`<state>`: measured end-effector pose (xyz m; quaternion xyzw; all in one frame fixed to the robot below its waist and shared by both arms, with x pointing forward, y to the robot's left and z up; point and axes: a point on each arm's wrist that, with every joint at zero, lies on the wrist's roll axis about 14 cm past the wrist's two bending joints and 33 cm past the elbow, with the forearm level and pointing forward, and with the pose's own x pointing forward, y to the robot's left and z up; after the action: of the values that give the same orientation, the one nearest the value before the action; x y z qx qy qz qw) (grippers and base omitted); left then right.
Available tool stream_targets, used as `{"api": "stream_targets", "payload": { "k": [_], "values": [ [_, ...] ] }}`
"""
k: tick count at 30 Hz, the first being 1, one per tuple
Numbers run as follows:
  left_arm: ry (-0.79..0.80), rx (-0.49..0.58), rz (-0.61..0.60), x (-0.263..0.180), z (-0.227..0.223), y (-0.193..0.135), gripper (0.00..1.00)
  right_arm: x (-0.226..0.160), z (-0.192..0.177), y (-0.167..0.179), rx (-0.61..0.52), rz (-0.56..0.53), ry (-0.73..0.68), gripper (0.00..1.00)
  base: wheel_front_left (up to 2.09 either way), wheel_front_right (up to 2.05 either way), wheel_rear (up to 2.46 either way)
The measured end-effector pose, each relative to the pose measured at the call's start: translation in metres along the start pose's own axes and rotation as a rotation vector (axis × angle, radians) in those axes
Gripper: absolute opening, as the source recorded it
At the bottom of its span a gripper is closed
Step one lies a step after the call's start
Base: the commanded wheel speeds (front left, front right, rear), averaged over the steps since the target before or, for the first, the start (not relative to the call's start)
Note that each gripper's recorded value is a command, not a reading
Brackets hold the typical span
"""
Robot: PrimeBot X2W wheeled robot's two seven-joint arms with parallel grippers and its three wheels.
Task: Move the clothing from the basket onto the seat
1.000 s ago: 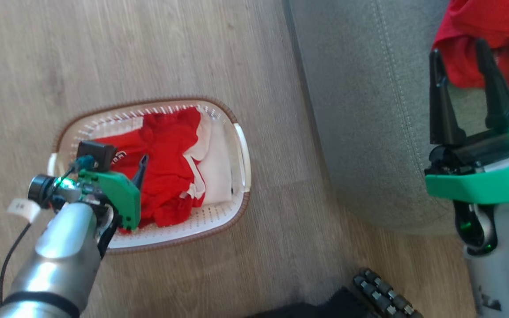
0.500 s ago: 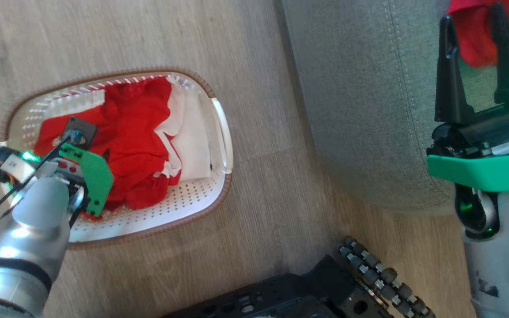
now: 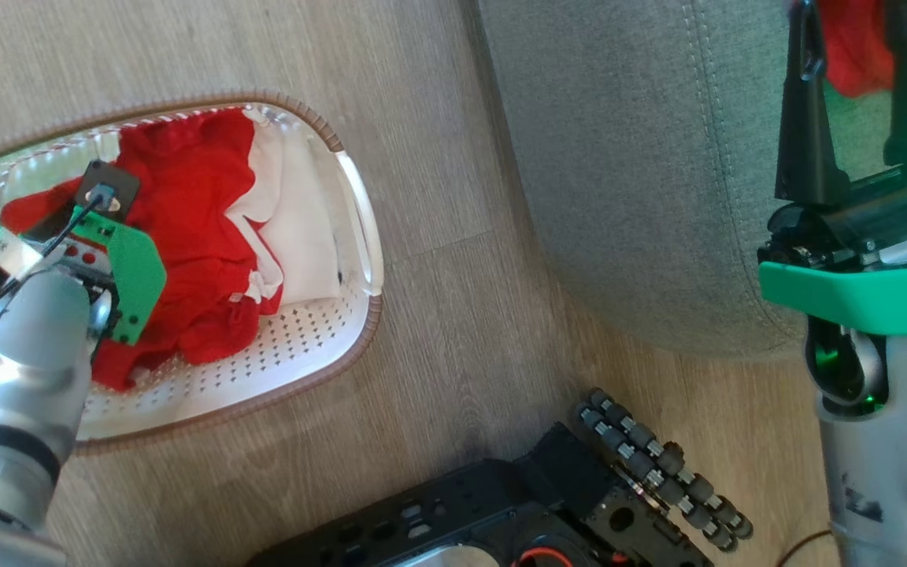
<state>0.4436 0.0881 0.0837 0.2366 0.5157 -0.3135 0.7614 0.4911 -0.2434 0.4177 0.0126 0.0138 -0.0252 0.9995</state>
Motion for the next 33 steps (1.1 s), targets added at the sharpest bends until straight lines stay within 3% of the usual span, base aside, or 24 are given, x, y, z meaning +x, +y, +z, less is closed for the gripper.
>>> {"api": "stream_targets", "payload": {
  "k": [15,20,21,22,23,24,33],
  "values": [
    [0.074,0.078,-0.106,0.024,-0.003,-0.026,1.00,-0.003,-0.010,-0.009,-0.019,-0.033,0.027,1.00,0.00,0.00,0.00],
    [0.099,0.064,-0.135,0.026,-0.006,-0.034,0.69,-0.003,-0.013,-0.010,-0.022,-0.036,0.034,1.00,0.00,0.00,0.00],
    [0.100,0.064,-0.136,0.027,-0.007,-0.034,0.48,-0.003,-0.013,-0.010,-0.022,-0.036,0.036,1.00,0.00,0.00,0.00],
    [0.102,0.064,-0.136,0.027,-0.008,-0.033,0.35,-0.003,-0.014,-0.009,-0.021,-0.036,0.037,1.00,0.00,0.00,0.00],
    [0.102,0.061,-0.140,0.027,-0.008,-0.032,0.06,-0.003,-0.014,-0.009,-0.021,-0.036,0.037,1.00,0.00,0.00,0.00],
    [0.097,0.056,-0.140,0.027,-0.008,-0.032,0.00,-0.003,-0.014,-0.009,-0.021,-0.035,0.037,1.00,0.00,0.00,0.00],
    [0.063,0.039,-0.119,0.020,-0.002,-0.023,0.00,-0.002,-0.010,-0.006,-0.018,-0.027,0.024,1.00,0.00,0.00,0.00]
  ]
}}
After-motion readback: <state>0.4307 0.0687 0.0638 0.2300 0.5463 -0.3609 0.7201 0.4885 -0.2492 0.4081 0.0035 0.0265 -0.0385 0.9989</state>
